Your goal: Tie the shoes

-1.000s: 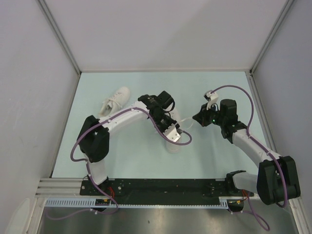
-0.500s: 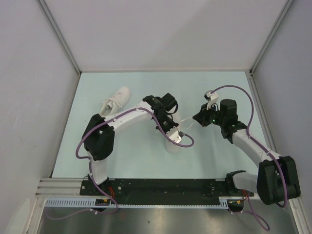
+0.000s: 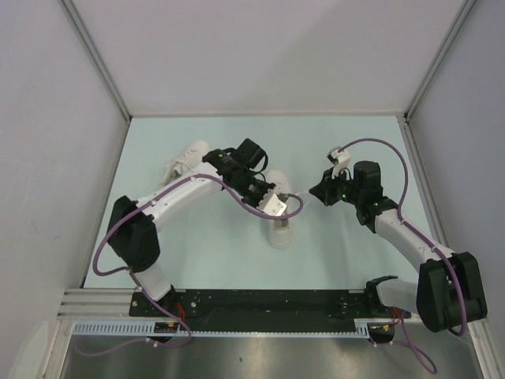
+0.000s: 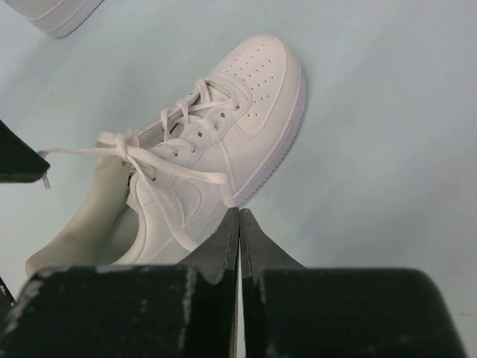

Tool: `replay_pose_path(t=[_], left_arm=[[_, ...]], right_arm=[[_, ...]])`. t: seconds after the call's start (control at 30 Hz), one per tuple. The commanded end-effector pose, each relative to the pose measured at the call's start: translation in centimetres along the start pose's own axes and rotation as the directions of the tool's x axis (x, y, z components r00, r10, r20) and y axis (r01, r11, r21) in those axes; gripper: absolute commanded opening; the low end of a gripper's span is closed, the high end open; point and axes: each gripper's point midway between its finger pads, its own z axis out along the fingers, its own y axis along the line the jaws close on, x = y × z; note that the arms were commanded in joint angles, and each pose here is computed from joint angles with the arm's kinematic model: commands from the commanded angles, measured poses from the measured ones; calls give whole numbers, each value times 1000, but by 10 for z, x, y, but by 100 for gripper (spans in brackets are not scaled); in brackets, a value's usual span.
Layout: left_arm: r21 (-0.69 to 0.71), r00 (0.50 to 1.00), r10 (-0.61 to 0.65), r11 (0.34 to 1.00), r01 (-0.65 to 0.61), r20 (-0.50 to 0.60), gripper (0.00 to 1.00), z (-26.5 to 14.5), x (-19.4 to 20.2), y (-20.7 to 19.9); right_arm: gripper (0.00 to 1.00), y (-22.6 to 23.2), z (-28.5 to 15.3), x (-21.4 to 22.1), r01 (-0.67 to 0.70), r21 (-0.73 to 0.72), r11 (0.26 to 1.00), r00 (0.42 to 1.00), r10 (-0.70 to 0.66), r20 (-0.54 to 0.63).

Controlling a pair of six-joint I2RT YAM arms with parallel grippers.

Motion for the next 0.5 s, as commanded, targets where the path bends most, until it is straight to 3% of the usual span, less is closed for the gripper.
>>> replay_pose_path(t=[0.0,0.47], left_arm=[[-53,995,-78,995,82,64,0,-21,-12,-7],[-68,980,-188,979,192,58,0,-35,1,-47]], right_arm=[[0,8,3,-30,52,-14,999,996,-51,75],[0,25,10,-28,68,-57,996,996,-64,62]])
